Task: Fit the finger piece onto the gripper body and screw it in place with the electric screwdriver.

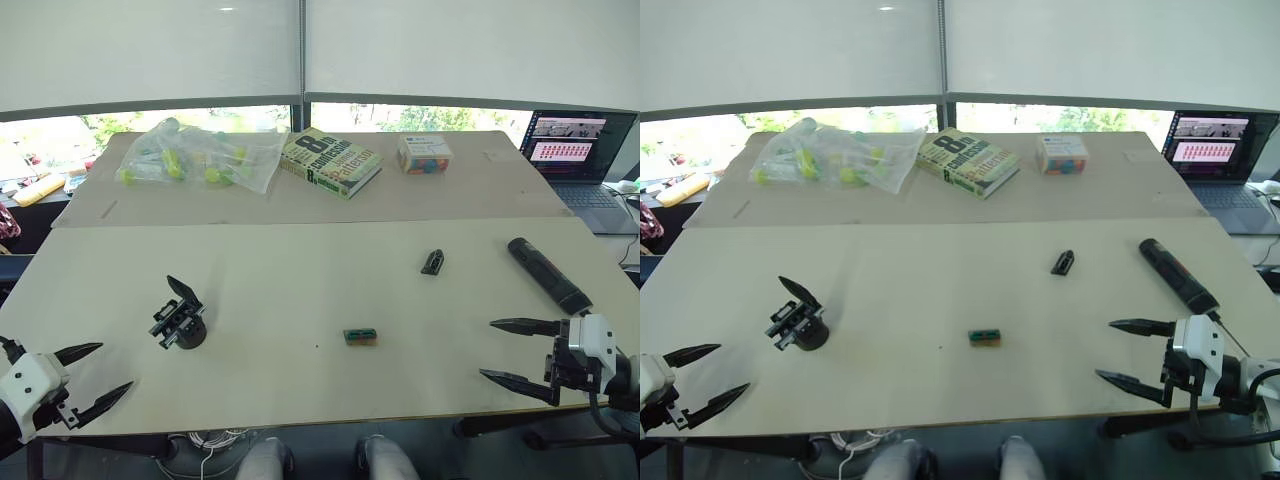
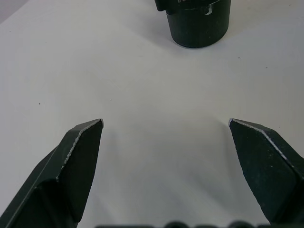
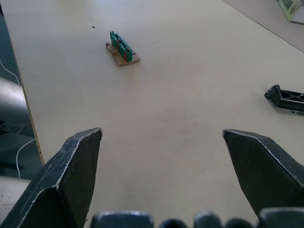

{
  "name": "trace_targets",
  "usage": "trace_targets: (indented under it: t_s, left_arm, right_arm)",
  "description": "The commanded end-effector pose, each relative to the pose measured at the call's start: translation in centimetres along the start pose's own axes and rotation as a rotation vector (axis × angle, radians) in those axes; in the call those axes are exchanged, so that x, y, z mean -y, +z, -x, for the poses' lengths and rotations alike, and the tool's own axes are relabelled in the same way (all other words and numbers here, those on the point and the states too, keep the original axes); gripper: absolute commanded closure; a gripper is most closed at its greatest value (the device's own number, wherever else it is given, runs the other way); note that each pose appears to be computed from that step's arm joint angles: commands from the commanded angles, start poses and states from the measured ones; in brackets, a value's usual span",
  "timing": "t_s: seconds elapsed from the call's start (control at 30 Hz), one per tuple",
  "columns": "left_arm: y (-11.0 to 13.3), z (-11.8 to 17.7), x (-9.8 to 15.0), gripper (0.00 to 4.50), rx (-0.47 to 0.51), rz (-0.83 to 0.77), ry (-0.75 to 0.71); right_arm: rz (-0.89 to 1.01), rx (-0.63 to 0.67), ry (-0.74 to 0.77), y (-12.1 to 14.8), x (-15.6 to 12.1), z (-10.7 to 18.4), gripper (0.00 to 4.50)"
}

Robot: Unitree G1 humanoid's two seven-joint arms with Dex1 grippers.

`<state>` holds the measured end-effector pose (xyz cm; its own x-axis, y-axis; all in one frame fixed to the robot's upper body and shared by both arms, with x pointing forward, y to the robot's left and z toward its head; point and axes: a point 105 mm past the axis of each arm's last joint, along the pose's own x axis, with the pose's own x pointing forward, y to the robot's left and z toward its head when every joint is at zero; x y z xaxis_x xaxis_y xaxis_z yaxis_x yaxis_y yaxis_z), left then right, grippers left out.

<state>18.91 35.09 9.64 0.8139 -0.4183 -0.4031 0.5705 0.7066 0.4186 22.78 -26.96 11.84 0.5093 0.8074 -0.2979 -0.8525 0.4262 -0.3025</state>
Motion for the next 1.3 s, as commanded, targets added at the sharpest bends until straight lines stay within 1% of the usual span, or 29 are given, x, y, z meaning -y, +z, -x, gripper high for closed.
trace_targets:
  t_s: [0.03,0.13,0.17,0.27,0.33,0.43,0.5,0.57,0.73,0.8,0.97,1.07,1.3]
  left_arm:
    - [0.8,0.4,-0.6,0.02,0.04,0.028,0.041]
    - [1.5,1.3,-1.2,0.02,0.107,0.167,0.101]
    - [1.5,1.7,-1.2,0.02,0.128,0.205,0.122]
    - [1.0,2.8,-1.1,0.02,0.149,0.269,0.203]
    - [0.3,3.5,-0.8,0.02,0.147,0.302,0.253]
    - [-1.4,4.7,0.2,0.02,0.121,0.361,0.324]
    - [-2.3,5.1,0.9,0.02,0.105,0.384,0.35]
    - [-2.5,5.0,1.3,0.02,0.102,0.386,0.359]
    - [-0.6,3.0,1.8,0.02,0.167,0.358,0.297]
    - [0.4,1.6,2.2,0.02,0.175,0.324,0.227]
    - [2.1,-1.8,3.3,0.02,0.2,0.279,0.109]
    - [2.3,-3.5,3.8,0.02,0.196,0.282,0.074]
    - [3.0,-7.7,4.2,0.02,0.209,0.273,0.065]
  right_arm:
    - [0.013,0.028,0.004,0.4,0.1,-0.3,0.0]
    - [-0.025,0.156,0.009,1.6,-0.3,-1.7,0.0]
    - [-0.01,0.209,0.012,2.3,-0.6,-2.1,0.0]
    - [0.018,0.324,0.025,4.1,-1.0,-3.4,0.0]
    - [0.06,0.392,0.016,5.2,-1.0,-3.9,0.0]
    - [0.142,0.479,0.028,6.8,-1.8,-5.0,0.0]
    - [0.174,0.523,0.047,7.6,-2.6,-5.8,0.0]
    - [0.199,0.55,0.074,8.0,-3.3,-6.4,0.0]
    - [0.2,0.572,0.085,8.5,-3.7,-6.9,0.0]
    - [0.196,0.559,0.097,8.2,-3.8,-6.9,0.0]
    - [0.174,0.536,0.108,8.0,-3.6,-7.1,0.0]
    - [0.173,0.529,0.103,8.0,-3.4,-7.1,0.0]
    - [0.167,0.512,0.095,7.9,-3.3,-7.1,0.0]
